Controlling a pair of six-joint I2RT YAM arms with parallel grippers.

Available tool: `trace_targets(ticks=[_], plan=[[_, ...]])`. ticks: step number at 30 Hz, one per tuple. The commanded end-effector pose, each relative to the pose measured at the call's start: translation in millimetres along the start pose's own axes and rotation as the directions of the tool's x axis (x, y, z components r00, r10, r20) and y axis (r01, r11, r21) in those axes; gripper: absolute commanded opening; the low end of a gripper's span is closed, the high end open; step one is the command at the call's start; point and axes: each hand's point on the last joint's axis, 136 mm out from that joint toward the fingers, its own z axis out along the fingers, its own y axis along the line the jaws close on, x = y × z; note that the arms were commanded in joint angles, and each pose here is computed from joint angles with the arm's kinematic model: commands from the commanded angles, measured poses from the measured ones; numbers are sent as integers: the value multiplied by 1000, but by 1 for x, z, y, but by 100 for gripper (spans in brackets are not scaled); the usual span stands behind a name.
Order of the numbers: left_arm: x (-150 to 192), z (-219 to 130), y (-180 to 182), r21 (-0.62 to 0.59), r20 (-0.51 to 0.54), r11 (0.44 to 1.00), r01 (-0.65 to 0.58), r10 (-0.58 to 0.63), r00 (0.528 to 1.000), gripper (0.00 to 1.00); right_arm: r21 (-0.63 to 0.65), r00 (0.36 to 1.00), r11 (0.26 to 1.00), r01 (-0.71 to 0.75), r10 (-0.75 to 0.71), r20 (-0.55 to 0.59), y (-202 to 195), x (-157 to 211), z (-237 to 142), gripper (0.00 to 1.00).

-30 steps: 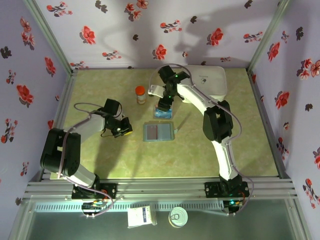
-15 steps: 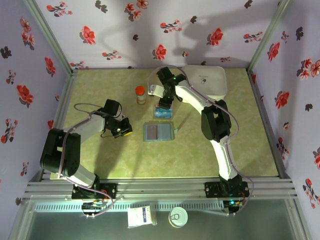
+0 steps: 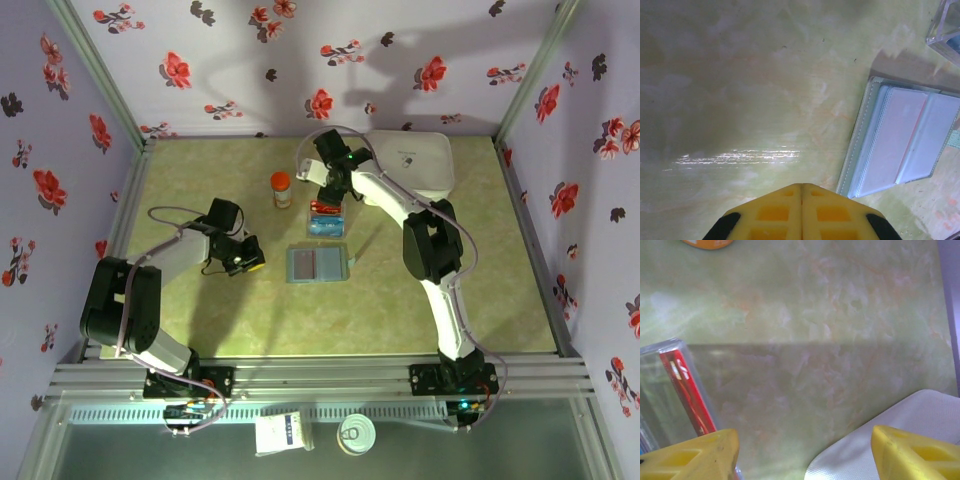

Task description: Take the credit cards out of the card holder

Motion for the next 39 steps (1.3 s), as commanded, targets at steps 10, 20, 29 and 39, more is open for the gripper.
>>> trace_targets(ticks=[10, 20, 29, 39], plan=[[1, -2, 1, 6, -8, 1000, 0, 0, 1000, 7, -80, 1000, 997, -19, 19, -4, 18, 5, 11, 72], [3, -1, 3, 6, -5, 1000, 4, -4, 1000, 7, -142, 998, 990, 22, -30, -52, 35, 14, 14, 71], [-2, -1, -4, 29, -4, 1000, -1, 1, 1000, 7, -26, 1000, 1000, -3, 4, 12, 10, -2, -22, 71], [-9, 8, -23, 91, -15, 996, -12, 13, 1000, 8, -47, 974, 979, -199, 203, 101, 24, -16, -62, 71]])
